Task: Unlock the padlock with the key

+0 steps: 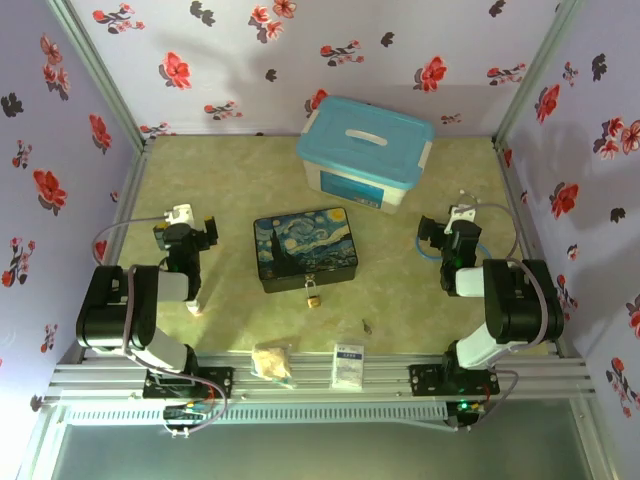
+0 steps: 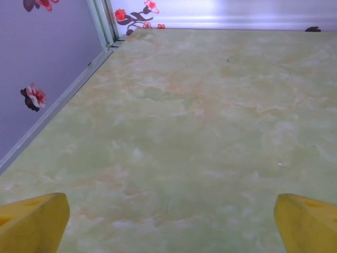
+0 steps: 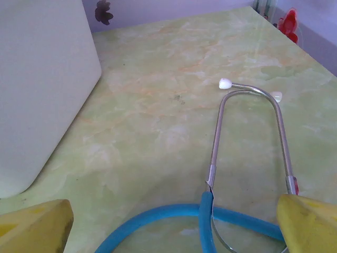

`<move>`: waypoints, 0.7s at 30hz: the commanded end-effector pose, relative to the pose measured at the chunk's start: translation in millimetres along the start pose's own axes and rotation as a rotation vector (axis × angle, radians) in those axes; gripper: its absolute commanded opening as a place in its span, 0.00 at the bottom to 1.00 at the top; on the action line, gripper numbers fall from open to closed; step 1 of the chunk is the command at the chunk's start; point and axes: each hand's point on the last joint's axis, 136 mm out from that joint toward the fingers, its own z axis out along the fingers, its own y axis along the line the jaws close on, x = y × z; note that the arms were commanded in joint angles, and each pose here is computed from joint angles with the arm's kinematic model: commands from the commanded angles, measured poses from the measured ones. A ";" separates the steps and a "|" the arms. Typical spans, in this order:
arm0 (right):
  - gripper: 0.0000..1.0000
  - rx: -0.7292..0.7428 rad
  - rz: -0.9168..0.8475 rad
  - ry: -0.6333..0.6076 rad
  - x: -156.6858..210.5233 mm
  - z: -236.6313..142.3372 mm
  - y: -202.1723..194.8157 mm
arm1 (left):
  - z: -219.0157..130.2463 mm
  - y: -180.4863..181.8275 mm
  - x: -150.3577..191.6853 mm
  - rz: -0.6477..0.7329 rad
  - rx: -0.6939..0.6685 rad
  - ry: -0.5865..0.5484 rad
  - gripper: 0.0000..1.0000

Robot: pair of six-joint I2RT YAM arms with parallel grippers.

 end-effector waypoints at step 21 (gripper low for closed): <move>0.99 -0.005 -0.016 -0.023 -7.7 0.8 1.2 | 0.8 0.6 -3.0 -0.001 0.001 -0.020 1.00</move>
